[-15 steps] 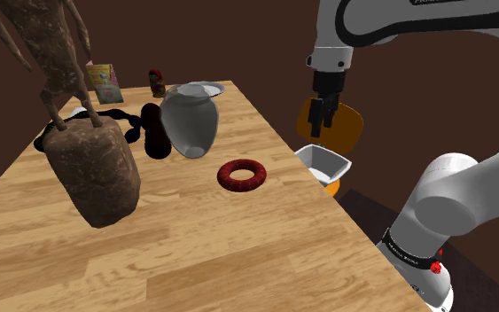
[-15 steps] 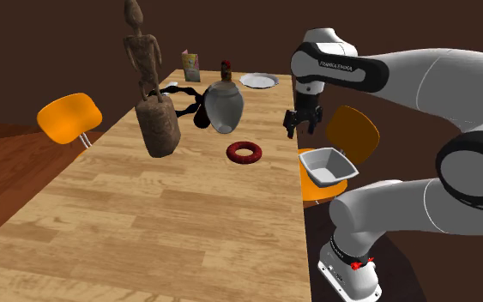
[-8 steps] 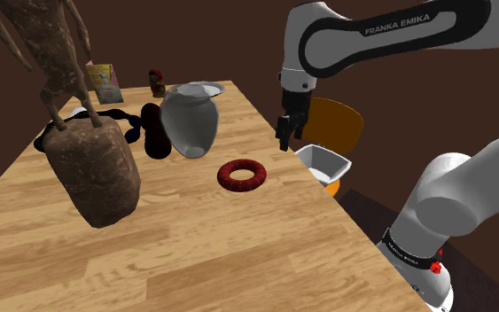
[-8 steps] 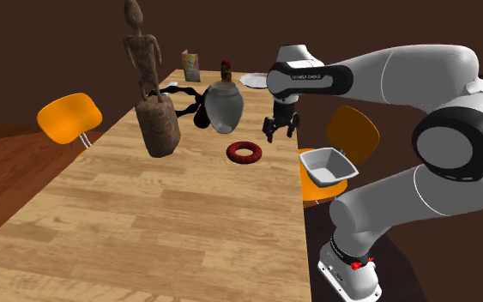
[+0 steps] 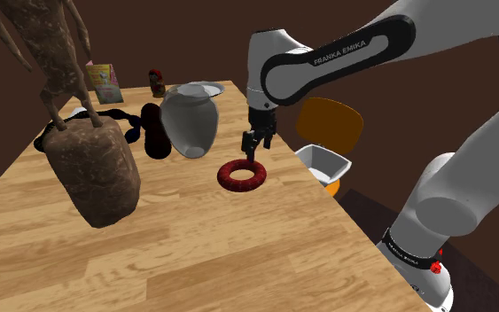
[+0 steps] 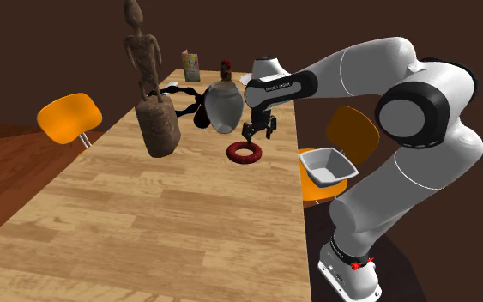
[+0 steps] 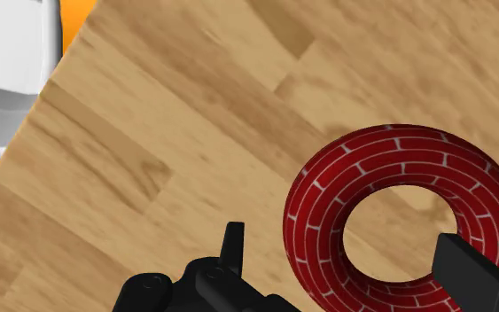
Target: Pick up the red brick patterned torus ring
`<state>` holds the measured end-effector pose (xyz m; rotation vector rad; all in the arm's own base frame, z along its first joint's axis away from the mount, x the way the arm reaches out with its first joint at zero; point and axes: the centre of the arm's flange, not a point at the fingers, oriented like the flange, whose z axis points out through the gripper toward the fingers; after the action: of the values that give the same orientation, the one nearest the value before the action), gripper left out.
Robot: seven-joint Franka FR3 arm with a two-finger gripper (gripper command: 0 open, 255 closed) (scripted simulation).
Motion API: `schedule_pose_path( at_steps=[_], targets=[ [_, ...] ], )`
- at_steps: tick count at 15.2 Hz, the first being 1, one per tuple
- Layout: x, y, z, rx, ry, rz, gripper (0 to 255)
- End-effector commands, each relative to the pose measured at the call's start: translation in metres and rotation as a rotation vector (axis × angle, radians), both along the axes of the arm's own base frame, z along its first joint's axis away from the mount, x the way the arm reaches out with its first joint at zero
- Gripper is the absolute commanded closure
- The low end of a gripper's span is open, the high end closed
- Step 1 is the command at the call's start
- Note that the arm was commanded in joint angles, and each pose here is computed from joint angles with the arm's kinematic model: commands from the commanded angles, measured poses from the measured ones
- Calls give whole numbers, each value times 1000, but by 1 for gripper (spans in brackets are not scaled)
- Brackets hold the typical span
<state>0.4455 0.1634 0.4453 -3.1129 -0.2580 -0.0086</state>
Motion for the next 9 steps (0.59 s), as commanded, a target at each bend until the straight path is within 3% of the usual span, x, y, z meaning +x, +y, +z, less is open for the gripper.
schedule_pose_path(
  at_steps=[1,9],
  targets=[
    [13,10,-11,-5,-16,2,0],
    [13,10,-51,-5,-16,2,0]
  ],
)
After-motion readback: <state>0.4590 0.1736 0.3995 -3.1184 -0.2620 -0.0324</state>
